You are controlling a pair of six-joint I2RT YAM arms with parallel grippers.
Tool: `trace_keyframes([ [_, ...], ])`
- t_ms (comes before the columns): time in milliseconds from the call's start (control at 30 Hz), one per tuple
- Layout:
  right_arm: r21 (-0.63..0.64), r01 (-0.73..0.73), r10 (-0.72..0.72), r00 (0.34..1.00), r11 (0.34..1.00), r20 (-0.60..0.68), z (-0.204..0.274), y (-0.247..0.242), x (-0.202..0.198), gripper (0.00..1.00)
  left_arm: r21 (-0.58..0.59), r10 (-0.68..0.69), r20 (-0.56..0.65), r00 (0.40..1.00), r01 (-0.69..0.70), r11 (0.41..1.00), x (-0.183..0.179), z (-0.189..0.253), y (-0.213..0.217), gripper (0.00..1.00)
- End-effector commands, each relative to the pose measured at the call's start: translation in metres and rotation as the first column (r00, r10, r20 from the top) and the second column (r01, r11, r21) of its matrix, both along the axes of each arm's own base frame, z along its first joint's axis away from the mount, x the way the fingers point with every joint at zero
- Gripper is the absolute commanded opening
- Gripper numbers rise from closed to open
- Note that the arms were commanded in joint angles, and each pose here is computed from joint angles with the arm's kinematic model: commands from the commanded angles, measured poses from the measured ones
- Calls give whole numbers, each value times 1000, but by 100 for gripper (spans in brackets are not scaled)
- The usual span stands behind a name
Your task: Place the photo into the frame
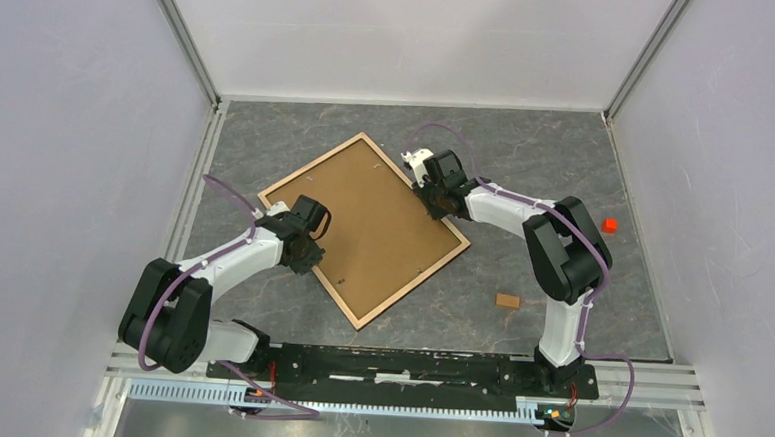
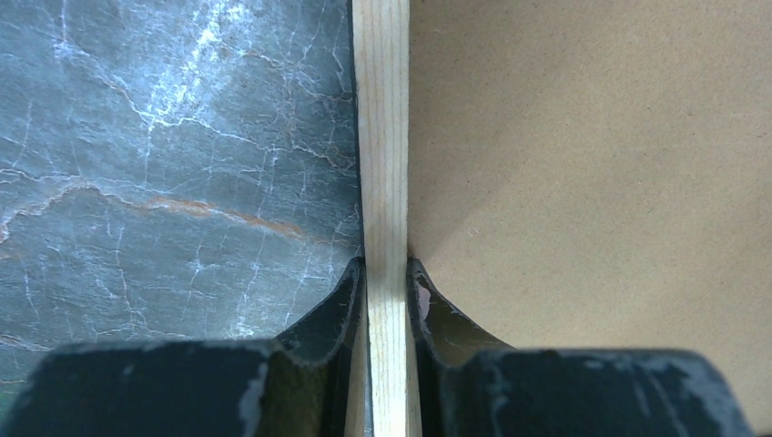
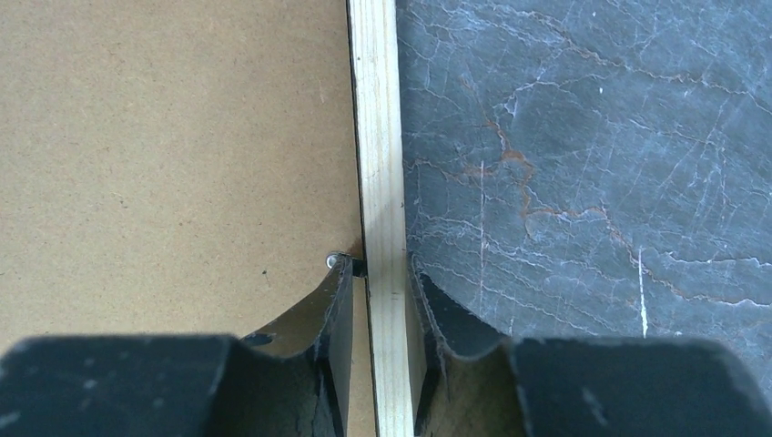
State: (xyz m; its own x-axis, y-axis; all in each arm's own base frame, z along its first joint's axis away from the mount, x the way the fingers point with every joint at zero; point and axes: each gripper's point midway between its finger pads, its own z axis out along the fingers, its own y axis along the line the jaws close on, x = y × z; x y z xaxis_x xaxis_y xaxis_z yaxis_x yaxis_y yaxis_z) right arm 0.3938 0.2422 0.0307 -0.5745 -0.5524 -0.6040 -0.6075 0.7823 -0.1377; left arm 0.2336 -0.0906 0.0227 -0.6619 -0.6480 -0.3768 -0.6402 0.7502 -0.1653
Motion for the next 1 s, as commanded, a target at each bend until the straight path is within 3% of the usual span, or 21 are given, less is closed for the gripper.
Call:
trace_keyframes([
  [0,-10,-71,69,986,997,-151,-33,7,-38,18,35,-35,6,999,35,999,4,-1,4,2],
  [167,32,-83,87,988,996,-129,-23,12,-40,3,48,-83,13,996,82,995,9,2,4,2],
  [267,96,-101,112,986,990,-121,-8,17,-47,2,78,-169,9,986,167,983,16,6,4,2],
  [333,142,-96,108,991,985,-80,13,17,-47,17,96,-247,-17,969,248,964,19,7,2,2],
  [467,182,-30,15,997,983,79,51,1,-38,67,120,-347,-96,933,357,926,10,2,6,2],
  [533,199,-1,-31,987,980,155,60,-6,-33,78,106,-372,-98,923,382,918,3,-2,5,2],
  [600,202,38,-78,978,979,195,59,-11,-25,84,81,-395,-96,914,403,912,-3,-5,2,2],
  [700,195,117,-148,977,974,152,46,-11,-16,87,66,-428,-94,899,435,898,-7,-3,-2,2],
  [967,225,167,-182,982,960,46,30,29,26,91,125,-486,-78,870,492,861,-5,7,-1,2],
])
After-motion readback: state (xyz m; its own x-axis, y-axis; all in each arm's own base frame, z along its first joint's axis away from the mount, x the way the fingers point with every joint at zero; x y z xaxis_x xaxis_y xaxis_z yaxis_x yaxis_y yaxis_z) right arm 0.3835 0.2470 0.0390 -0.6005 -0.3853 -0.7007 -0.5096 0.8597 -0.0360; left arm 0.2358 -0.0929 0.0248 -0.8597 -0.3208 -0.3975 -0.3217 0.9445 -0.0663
